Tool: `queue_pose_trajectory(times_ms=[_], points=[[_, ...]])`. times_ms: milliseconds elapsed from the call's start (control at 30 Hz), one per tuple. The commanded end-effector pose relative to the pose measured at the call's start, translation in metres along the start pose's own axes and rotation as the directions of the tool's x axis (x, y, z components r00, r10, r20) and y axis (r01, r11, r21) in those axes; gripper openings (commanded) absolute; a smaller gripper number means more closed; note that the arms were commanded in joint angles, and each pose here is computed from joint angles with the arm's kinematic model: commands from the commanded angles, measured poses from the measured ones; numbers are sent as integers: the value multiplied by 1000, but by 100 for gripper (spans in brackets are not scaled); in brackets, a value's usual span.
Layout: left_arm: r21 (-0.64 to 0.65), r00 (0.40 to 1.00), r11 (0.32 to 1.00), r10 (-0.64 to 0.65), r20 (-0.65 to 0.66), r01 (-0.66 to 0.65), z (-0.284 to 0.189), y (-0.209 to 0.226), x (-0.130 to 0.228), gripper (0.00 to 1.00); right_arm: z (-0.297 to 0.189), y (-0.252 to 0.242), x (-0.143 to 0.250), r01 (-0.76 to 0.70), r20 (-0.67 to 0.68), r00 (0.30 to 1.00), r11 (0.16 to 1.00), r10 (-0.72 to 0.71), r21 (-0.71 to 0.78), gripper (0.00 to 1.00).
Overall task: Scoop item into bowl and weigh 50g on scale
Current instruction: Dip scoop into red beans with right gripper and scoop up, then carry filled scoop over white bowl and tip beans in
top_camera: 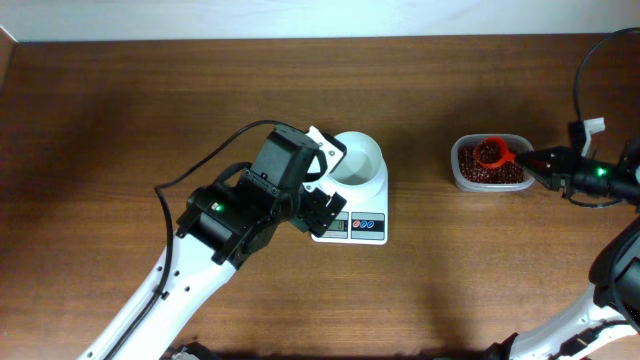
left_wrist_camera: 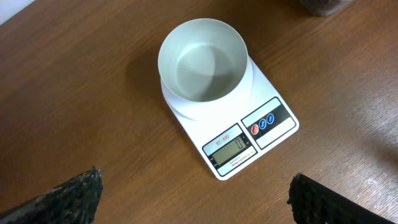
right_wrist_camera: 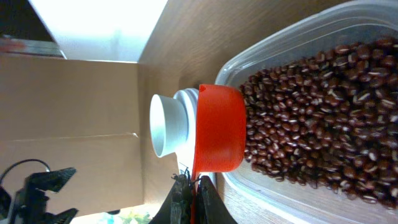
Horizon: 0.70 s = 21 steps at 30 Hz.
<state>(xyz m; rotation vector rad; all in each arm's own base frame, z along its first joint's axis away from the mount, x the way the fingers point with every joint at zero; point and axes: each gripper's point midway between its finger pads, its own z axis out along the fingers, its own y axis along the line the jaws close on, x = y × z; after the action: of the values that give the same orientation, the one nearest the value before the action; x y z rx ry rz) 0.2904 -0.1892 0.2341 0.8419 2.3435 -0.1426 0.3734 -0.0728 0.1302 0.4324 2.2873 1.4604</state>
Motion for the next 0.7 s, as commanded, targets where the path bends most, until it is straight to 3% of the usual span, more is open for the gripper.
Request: queue_pose_trajectory(times_ms=[0, 133, 367, 667], points=[[9, 1000, 1000, -18, 19, 18, -4, 0, -6, 99, -1, 11, -2, -10, 26, 1000, 997, 12, -80, 4], [9, 1000, 1000, -18, 19, 18, -4, 0, -6, 99, 5, 18, 2, -20, 2, 1000, 996, 21, -89, 4], [9, 1000, 1000, -18, 19, 18, -4, 0, -6, 99, 52, 64, 17, 89, -119, 987, 986, -106, -138, 4], [9, 1000, 1000, -18, 19, 18, -4, 0, -6, 99, 125, 129, 55, 252, -299, 900, 939, -316, -234, 4]])
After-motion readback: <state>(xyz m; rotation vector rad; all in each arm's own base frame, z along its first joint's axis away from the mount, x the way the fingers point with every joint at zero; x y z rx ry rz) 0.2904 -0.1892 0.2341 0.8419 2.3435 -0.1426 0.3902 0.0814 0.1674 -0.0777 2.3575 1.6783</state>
